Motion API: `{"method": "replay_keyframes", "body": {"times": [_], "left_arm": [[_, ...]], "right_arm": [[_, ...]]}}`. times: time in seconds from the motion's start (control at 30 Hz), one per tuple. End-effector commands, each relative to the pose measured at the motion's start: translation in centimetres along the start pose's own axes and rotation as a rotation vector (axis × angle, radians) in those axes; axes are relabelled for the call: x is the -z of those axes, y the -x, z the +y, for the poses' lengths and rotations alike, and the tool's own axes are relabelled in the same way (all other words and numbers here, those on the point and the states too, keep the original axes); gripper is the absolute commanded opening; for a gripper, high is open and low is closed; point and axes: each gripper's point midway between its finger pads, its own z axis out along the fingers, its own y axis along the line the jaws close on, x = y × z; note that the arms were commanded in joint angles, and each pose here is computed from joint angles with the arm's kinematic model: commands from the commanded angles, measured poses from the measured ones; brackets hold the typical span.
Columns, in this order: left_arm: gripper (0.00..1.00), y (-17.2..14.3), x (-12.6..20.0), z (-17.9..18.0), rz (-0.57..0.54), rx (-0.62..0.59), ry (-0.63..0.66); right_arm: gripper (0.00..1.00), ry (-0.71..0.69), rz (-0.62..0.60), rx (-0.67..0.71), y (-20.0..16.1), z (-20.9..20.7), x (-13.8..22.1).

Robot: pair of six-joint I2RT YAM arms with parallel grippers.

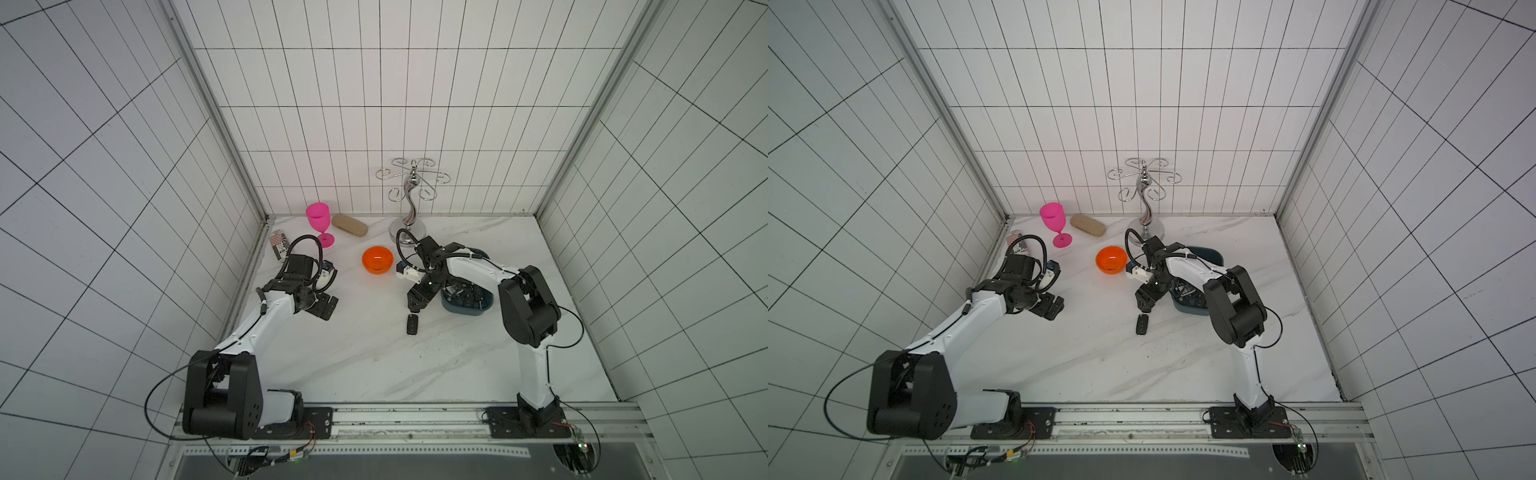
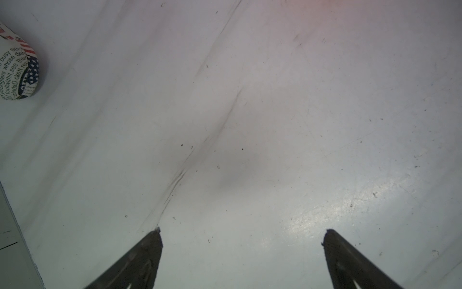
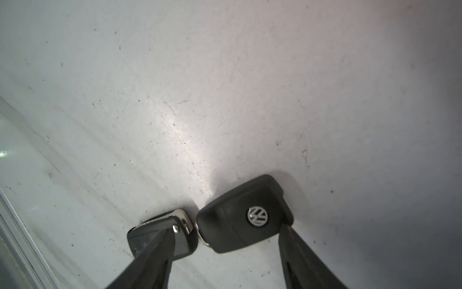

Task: Place the car key into the storage box
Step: Pick up the car key from the center of the board.

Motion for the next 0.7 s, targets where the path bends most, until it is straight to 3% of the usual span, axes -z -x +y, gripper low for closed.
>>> {"method": "replay_keyframes", "body": {"times": [0.0, 0.3, 0.67], "left_arm": [[0.98, 0.5, 0.3, 0.0, -0.037, 0.010, -0.004], [0.98, 0.3, 0.2, 0.3, -0.035, 0.017, -0.002], [0.98, 0.4, -0.3, 0.3, -0.032, 0.027, -0.016]], "right_arm": [[0.70, -0.042, -0.038, -0.019, 2.0, -1.1, 0.3], [0.67, -0.084, -0.012, -0.087, 1.8, -2.5, -1.3], [0.66, -0.207, 0.108, -0.031, -2.8, -3.9, -1.4]]}}
